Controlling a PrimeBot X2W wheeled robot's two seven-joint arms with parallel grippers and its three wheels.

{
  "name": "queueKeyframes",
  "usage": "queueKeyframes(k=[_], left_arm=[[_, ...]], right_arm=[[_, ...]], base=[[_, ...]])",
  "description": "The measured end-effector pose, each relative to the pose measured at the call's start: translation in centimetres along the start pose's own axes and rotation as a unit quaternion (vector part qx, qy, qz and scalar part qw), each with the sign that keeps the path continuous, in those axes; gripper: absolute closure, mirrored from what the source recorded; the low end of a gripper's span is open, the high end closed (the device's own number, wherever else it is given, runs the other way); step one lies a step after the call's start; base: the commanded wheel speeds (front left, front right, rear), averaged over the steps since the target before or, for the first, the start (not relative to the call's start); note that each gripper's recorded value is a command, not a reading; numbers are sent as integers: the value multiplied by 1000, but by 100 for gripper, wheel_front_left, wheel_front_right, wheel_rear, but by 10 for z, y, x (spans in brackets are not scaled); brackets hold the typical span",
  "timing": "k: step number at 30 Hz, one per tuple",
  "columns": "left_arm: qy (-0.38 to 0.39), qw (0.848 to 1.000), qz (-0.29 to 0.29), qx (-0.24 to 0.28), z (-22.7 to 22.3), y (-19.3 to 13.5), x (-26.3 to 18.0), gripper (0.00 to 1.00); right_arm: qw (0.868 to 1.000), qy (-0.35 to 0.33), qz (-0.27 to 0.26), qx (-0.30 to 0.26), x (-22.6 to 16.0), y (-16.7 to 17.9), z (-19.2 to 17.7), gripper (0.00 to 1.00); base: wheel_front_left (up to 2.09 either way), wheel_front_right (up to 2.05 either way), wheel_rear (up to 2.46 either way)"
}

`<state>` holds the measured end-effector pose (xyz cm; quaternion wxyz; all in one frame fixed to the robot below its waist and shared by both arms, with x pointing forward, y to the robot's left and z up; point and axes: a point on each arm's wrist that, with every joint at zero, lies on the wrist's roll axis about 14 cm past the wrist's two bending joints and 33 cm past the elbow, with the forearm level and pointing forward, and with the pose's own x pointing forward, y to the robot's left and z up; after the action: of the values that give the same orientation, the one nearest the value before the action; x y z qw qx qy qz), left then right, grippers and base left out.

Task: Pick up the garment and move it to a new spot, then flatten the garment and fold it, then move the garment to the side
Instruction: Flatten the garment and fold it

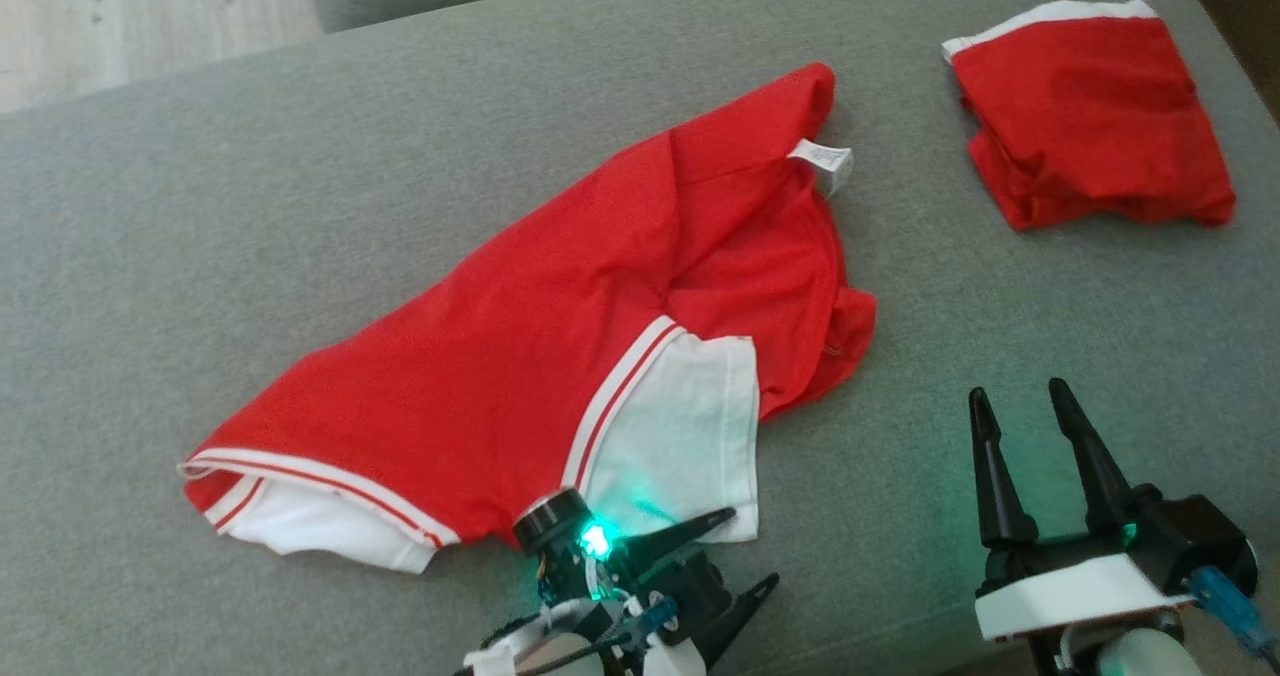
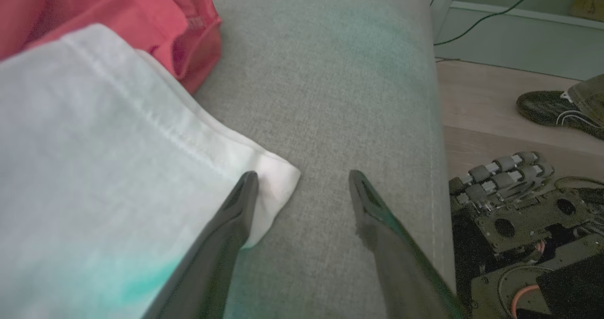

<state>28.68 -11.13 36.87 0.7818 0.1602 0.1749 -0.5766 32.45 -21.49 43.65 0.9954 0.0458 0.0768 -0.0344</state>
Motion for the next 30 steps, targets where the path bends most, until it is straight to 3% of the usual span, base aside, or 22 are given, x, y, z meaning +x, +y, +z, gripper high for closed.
queueKeyframes(k=[2, 3, 4, 5, 17, 22, 30], left_arm=[[8, 1000, -6, -6, -4, -2, 2, 0], [8, 1000, -5, -4, -2, 1, 3, 42], [3, 1000, -2, -1, 0, 5, 4, 64], [-1, 1000, 7, 2, 2, 10, 4, 100], [-57, 992, 107, -21, 12, 55, -19, 100], [-122, 977, 171, -29, 43, 88, -42, 100], [-208, 930, 303, -10, 92, 166, -133, 100]], right_arm=[[1000, 1, -5, -1, -1, -3, 0, 0], [1000, 1, -6, 0, -2, -4, -1, 0], [1000, 1, -6, -1, -2, -4, 0, 0], [1000, 1, -7, -1, -1, -4, 0, 0], [1000, -9, 28, -1, 16, 14, 5, 0], [999, -17, 45, -4, 21, 23, 10, 0], [997, -16, 82, -5, 35, 39, 10, 0]], base=[[0, 0, 0], [0, 0, 0], [0, 0, 0], [0, 0, 0], [0, 0, 0], [0, 0, 0], [0, 0, 0]])
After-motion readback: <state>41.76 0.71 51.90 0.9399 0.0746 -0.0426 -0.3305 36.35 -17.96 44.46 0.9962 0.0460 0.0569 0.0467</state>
